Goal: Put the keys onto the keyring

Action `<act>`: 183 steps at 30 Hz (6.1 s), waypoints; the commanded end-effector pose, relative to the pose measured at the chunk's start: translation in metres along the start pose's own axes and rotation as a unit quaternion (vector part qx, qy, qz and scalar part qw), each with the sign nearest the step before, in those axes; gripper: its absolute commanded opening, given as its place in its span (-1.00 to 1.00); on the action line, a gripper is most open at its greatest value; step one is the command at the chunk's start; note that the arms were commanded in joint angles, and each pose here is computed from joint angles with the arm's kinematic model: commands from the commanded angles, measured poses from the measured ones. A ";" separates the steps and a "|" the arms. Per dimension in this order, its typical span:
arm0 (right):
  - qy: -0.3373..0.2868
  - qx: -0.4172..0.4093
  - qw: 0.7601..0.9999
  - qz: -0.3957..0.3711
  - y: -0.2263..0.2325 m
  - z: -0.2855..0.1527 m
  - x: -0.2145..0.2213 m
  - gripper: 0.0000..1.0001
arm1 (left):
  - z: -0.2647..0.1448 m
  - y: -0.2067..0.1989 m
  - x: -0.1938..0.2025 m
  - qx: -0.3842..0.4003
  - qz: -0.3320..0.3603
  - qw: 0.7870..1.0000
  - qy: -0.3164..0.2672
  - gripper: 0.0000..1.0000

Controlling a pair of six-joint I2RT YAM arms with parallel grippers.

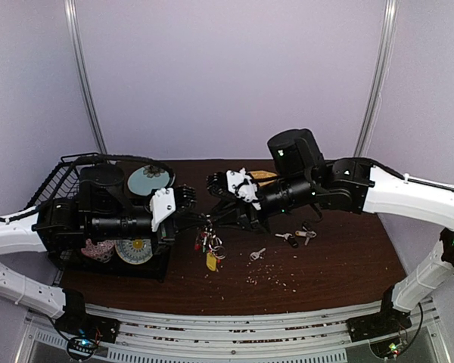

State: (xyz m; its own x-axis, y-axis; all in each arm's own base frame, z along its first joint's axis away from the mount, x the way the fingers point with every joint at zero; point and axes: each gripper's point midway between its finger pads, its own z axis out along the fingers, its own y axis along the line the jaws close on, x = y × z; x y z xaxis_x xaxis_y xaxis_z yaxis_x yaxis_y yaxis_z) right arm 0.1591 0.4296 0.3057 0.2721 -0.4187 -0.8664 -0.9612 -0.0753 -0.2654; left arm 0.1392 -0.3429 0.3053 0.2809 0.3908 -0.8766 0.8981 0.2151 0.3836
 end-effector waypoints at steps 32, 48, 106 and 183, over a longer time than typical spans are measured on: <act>-0.154 -0.014 0.984 0.091 -0.002 -0.026 -0.056 -1.00 | -0.008 0.011 -0.003 -0.046 -0.029 0.997 -0.046 -0.70; -0.203 -0.048 0.968 0.139 0.005 -0.022 -0.062 -1.00 | 0.000 0.015 -0.012 -0.059 -0.033 0.994 -0.084 -0.62; -0.258 -0.066 0.953 0.142 0.005 -0.051 -0.065 -1.00 | -0.008 0.009 -0.042 -0.025 -0.014 0.989 -0.148 -0.94; -0.276 -0.025 0.945 0.175 -0.006 -0.044 -0.064 -1.00 | -0.006 0.047 -0.042 -0.037 -0.077 0.984 -0.156 -0.70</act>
State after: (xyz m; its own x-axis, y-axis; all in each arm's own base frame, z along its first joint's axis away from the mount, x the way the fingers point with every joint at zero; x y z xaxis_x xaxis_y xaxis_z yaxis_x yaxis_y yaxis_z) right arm 0.1683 0.4239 0.3455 -0.1746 0.0275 -0.9842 -0.9841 0.0269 0.1754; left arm 0.1583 -0.3472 0.3414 0.2284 0.0897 -0.9694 0.9373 0.2489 0.2439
